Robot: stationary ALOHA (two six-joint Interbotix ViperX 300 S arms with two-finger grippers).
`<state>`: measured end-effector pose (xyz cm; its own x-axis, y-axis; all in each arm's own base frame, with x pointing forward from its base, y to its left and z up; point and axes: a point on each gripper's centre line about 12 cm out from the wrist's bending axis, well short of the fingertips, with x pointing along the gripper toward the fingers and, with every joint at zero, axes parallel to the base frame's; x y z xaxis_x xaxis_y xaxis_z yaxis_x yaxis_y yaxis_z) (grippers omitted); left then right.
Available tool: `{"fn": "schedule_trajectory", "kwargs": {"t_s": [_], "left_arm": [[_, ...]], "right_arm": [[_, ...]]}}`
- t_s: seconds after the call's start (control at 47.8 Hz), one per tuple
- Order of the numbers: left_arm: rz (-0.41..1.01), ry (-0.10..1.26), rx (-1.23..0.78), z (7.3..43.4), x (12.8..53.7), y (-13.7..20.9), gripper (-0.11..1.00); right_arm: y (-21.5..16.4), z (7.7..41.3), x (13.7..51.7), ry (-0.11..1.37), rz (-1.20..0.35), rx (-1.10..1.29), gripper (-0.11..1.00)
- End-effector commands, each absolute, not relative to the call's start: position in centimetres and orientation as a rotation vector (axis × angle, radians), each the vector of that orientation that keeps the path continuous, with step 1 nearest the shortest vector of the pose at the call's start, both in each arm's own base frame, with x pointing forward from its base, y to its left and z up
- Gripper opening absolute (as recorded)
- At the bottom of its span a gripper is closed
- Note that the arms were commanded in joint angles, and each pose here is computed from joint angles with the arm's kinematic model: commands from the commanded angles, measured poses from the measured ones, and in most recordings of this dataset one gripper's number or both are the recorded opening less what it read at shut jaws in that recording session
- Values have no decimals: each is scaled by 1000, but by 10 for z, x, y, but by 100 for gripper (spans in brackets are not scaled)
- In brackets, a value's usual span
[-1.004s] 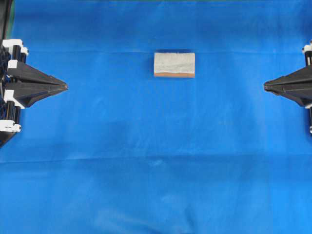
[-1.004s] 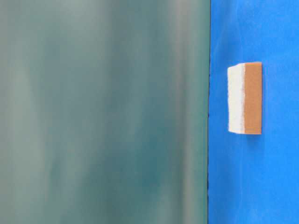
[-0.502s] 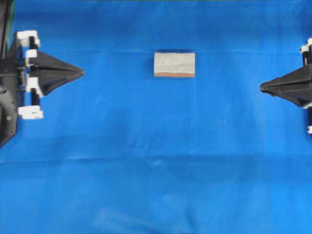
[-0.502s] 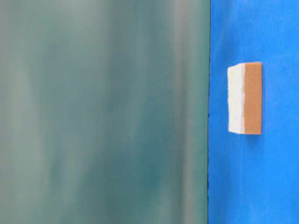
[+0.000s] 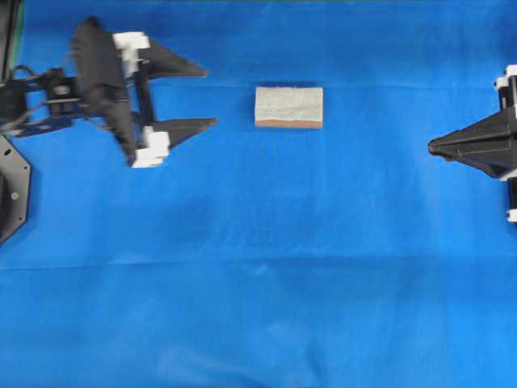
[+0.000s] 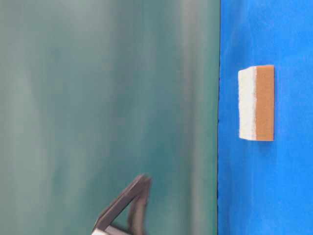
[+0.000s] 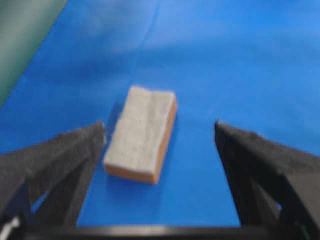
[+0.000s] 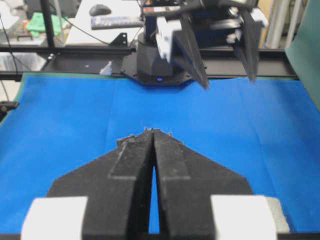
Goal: Hand over the sponge with the left arm and wipe it with the right arm.
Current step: 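Reach the left gripper to the sponge and grasp its left end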
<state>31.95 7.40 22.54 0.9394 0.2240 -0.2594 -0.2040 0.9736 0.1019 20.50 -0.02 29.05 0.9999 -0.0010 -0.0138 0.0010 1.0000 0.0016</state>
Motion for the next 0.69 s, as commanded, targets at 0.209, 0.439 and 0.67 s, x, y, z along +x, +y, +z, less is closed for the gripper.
{"fn": "schedule_trajectory", "kwargs": {"t_s": [0.209, 0.439, 0.67], "left_arm": [[225, 389, 111, 187, 378, 97, 94], [234, 469, 138, 156, 402, 115, 94], [248, 524, 132, 126, 415, 129, 94]], "right_arm": [[0, 297, 208, 2, -2, 8, 0], [0, 295, 209, 11, -2, 8, 0], [0, 292, 211, 23, -2, 8, 0]]}}
